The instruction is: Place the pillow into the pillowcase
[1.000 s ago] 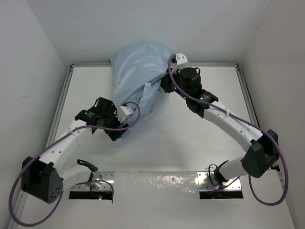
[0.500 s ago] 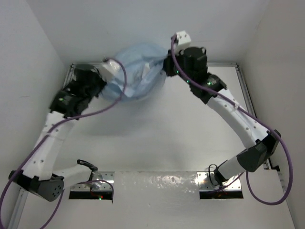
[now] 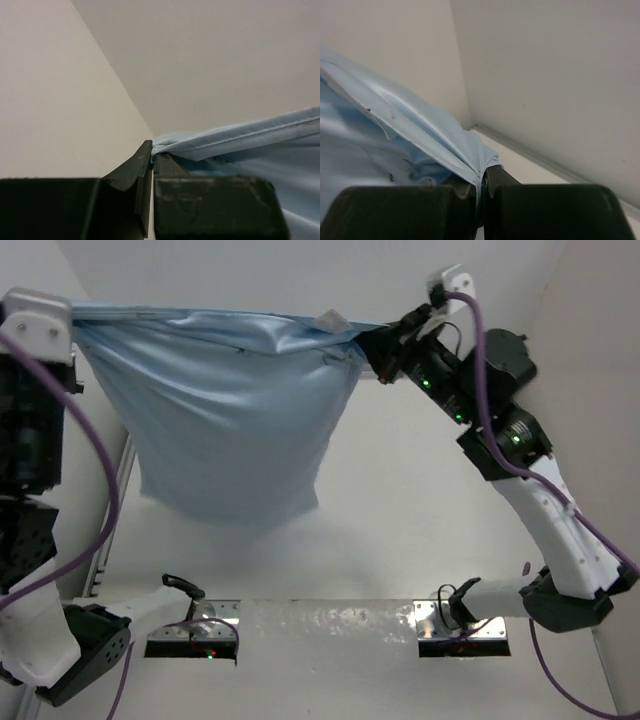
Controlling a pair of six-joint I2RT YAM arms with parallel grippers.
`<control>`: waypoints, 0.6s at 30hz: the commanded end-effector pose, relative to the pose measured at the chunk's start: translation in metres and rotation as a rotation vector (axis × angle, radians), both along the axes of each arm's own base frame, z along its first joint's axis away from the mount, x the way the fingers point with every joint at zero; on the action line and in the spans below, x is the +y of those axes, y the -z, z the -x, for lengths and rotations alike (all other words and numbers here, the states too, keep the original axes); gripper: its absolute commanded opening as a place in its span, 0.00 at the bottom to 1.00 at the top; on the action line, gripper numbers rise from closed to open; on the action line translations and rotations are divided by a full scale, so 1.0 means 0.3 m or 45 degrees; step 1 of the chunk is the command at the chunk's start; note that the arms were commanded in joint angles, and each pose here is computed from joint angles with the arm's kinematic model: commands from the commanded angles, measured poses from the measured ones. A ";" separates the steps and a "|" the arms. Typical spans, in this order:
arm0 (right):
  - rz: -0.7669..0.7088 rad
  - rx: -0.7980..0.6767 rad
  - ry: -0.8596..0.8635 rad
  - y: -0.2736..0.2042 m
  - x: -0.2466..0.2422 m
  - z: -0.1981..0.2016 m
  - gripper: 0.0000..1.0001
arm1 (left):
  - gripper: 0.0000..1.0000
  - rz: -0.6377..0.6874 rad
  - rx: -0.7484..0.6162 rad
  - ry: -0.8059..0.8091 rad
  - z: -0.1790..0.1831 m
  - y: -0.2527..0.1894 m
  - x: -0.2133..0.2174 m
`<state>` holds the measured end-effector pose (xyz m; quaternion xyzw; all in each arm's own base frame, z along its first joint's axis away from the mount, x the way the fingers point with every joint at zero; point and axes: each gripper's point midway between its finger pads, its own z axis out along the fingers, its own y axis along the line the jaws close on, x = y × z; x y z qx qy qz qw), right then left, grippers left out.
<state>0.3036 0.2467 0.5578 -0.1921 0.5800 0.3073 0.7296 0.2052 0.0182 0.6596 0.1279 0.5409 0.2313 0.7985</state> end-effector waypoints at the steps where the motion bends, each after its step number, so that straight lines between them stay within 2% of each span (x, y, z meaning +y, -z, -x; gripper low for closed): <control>1: 0.034 0.087 0.188 0.096 -0.031 -0.172 0.00 | 0.00 0.053 -0.025 -0.341 -0.027 -0.027 0.131; 2: 0.067 0.125 0.184 0.147 0.003 -0.219 0.00 | 0.00 0.047 -0.031 -0.336 -0.022 -0.034 0.130; 5: 0.074 0.146 0.140 0.156 0.068 -0.279 0.00 | 0.00 0.032 -0.037 -0.362 -0.016 -0.044 0.140; 6: 0.110 0.199 0.128 0.230 0.123 -0.351 0.00 | 0.00 0.031 -0.035 -0.393 -0.011 -0.043 0.152; 7: 0.072 0.165 0.128 0.166 0.133 -0.369 0.00 | 0.00 0.026 -0.036 -0.420 -0.003 -0.045 0.164; 9: 0.046 0.170 0.065 0.152 0.218 -0.439 0.00 | 0.00 0.019 -0.048 -0.522 0.011 -0.054 0.199; 13: -0.081 0.114 0.008 0.062 0.281 -0.492 0.00 | 0.00 0.017 -0.161 -0.690 0.085 -0.134 0.263; 18: -0.220 -0.060 0.061 -0.116 0.137 -0.437 0.00 | 0.00 0.066 -0.309 -0.688 0.174 -0.241 0.285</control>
